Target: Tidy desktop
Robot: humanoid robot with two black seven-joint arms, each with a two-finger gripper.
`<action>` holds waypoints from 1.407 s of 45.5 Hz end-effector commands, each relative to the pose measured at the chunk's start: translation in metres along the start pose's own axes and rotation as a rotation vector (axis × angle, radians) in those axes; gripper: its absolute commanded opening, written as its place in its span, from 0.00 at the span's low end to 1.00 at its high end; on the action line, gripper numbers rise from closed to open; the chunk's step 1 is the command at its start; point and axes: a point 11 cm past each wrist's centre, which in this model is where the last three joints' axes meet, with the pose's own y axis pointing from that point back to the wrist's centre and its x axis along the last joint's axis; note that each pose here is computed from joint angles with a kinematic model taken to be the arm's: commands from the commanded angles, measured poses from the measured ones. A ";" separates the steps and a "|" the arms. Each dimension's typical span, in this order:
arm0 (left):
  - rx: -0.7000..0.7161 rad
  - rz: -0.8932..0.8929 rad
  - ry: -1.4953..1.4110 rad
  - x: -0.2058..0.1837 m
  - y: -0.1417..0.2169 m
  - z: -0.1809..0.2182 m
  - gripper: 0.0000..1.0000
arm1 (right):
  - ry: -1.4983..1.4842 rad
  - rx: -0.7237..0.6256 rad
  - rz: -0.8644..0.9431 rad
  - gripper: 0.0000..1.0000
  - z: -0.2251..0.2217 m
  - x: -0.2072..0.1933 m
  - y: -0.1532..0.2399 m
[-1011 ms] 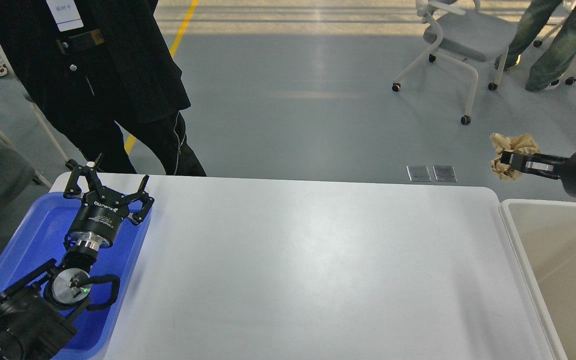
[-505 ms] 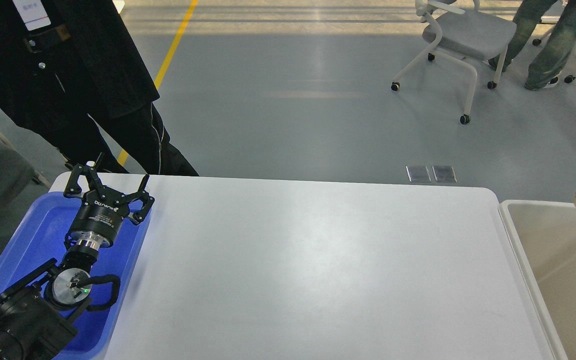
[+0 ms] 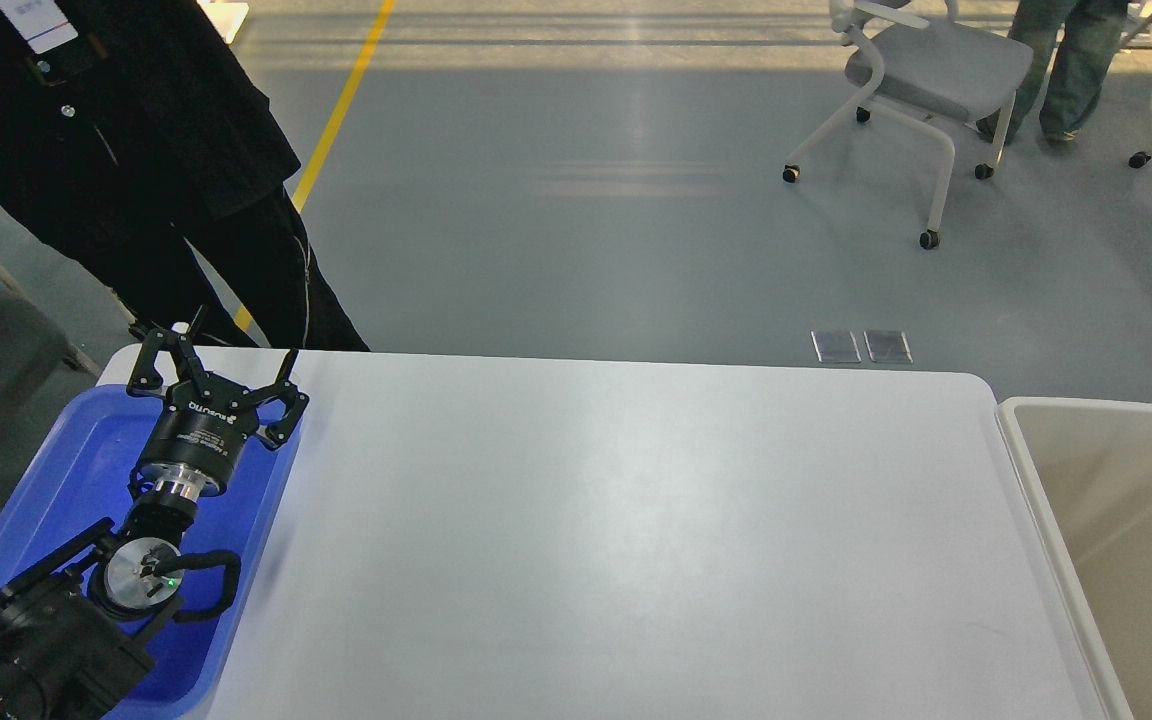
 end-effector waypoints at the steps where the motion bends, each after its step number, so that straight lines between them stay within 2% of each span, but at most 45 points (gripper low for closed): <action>1: 0.000 0.000 0.000 0.000 0.000 0.000 1.00 | -0.016 -0.106 0.035 0.00 0.041 -0.025 -0.013; 11: 0.000 0.000 0.000 0.000 0.000 0.000 1.00 | 0.020 -0.152 0.080 0.00 0.051 -0.042 -0.025; 21: 0.000 0.000 0.000 0.000 0.000 0.000 1.00 | 0.015 -0.150 0.089 0.00 0.039 -0.065 -0.034; 37: 0.000 0.000 0.000 0.000 0.000 0.000 1.00 | -0.056 -0.133 0.121 0.00 0.031 -0.064 -0.037; 38: 0.000 0.000 0.000 0.000 0.000 0.000 1.00 | -0.058 -0.133 0.123 0.18 0.030 -0.064 -0.037; 40: -0.001 0.001 0.001 0.000 0.000 0.000 1.00 | -0.062 -0.131 0.135 0.65 0.030 -0.063 -0.037; 41: 0.000 0.000 0.000 0.000 0.000 0.000 1.00 | -0.065 -0.131 0.146 0.81 0.030 -0.063 -0.037; 44: -0.001 0.001 0.001 0.000 0.000 0.000 1.00 | -0.086 -0.126 0.162 0.95 0.026 -0.067 -0.038; 49: -0.001 0.001 0.001 0.000 0.000 0.000 1.00 | -0.096 -0.124 0.160 1.00 0.025 -0.069 -0.039; 64: -0.004 0.007 0.001 0.001 0.001 0.001 1.00 | -0.103 -0.121 0.171 1.00 0.024 -0.065 -0.039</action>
